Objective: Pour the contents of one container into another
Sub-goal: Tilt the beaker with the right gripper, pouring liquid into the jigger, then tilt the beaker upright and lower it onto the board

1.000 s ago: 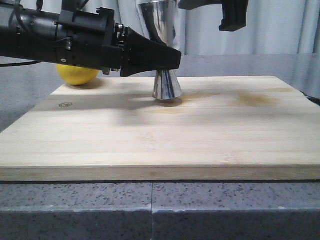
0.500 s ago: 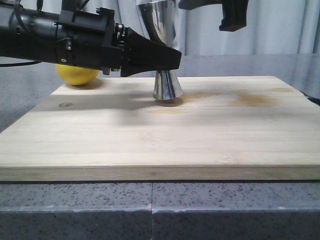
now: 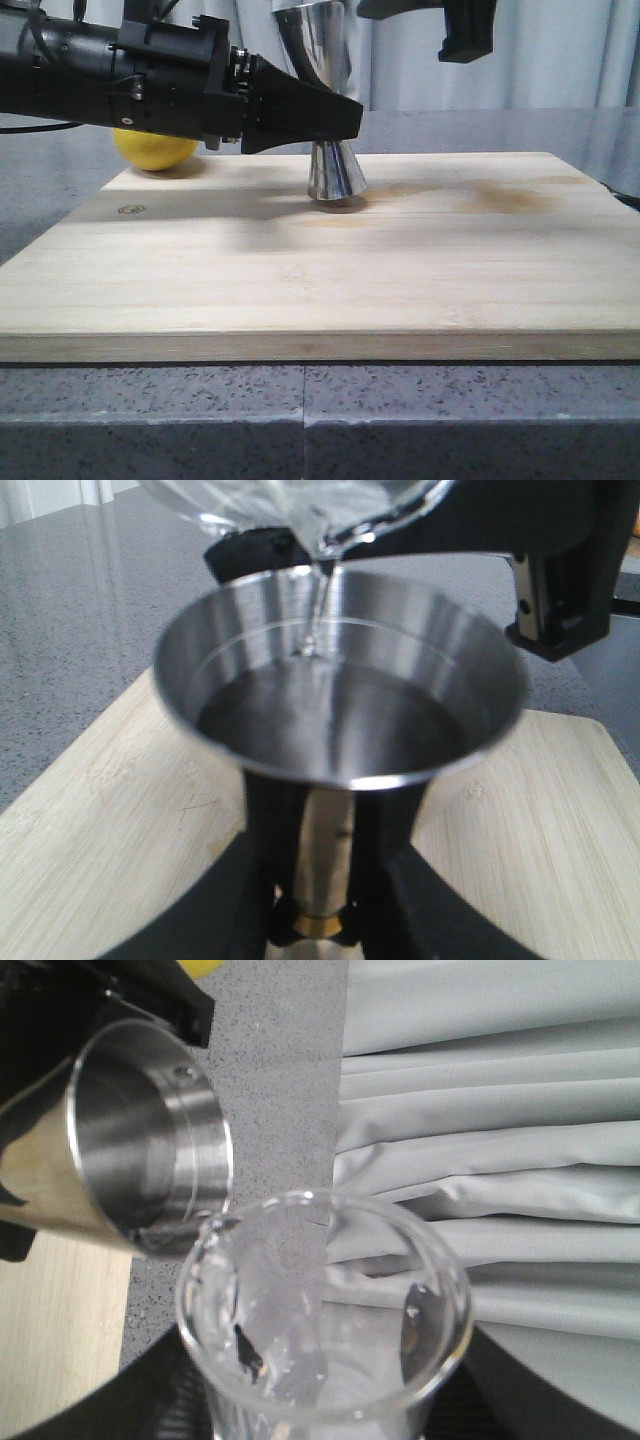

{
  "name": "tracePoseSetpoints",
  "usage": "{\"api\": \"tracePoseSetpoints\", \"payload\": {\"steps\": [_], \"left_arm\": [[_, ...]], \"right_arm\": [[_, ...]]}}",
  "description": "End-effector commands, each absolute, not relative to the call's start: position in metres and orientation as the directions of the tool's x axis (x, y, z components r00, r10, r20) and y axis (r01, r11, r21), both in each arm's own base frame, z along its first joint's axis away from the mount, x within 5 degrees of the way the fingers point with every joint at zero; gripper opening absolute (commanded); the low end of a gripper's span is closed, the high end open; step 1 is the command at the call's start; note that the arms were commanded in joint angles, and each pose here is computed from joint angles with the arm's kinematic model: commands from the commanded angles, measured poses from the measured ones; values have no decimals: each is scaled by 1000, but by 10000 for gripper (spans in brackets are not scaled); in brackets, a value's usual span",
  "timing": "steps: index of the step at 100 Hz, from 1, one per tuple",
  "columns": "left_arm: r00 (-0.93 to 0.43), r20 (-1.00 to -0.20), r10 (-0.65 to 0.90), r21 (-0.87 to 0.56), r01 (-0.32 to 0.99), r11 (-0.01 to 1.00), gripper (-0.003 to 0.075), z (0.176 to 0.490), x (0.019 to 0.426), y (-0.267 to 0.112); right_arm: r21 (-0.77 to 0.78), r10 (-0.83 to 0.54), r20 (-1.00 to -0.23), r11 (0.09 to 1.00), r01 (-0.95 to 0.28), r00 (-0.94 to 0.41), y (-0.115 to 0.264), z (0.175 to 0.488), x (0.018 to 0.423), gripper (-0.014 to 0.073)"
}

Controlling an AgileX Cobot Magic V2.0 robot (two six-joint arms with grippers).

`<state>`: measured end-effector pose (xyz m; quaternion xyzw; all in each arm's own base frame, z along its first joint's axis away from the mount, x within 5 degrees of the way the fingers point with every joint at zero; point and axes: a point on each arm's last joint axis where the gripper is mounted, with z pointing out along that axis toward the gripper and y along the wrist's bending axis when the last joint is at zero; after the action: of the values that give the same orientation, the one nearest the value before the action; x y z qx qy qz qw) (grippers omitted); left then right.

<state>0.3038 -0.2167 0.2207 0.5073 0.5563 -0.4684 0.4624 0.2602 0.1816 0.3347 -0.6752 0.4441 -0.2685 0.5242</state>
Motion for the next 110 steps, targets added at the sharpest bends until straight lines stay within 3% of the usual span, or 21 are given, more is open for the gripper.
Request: {"api": "tracePoseSetpoints", "payload": {"steps": [1, 18, 29, 38, 52, 69, 83, 110], "left_arm": [[-25, -1000, -4, -25, 1000, -8, 104, 252, 298, -220], [-25, -1000, -3, -25, 1000, -9, 94, 252, 298, -220], [-25, -1000, -3, -25, 1000, -9, 34, 252, 298, -220], [-25, -1000, -4, -25, 1000, -11, -20, 252, 298, -220], [-25, -1000, -4, -25, 1000, -11, -18, 252, 298, -220], [-24, -1000, -3, -24, 1000, -12, -18, 252, 297, -220], [-23, -1000, -1, -23, 1000, -13, -18, 251, 297, -220], [-23, -1000, -1, -23, 1000, -13, -18, 251, 297, -220]], "right_arm": [[-967, -863, -97, -36, -251, 495, 182, 357, 256, 237], [-967, -864, -102, -31, -254, 494, 182, 357, 256, 237], [-964, -864, -125, -11, -266, 488, 182, 357, 256, 237], [-950, -864, -203, 60, -305, 460, 181, 357, 257, 237], [-917, -867, -314, 173, -358, 387, 176, 356, 260, 237], [-793, -786, -572, 455, -405, 235, 155, 366, 265, 237], [-670, -676, -723, 633, -389, 144, 133, 377, 266, 237], [-429, -439, -896, 819, -381, 64, 108, 386, 269, 237]]}}
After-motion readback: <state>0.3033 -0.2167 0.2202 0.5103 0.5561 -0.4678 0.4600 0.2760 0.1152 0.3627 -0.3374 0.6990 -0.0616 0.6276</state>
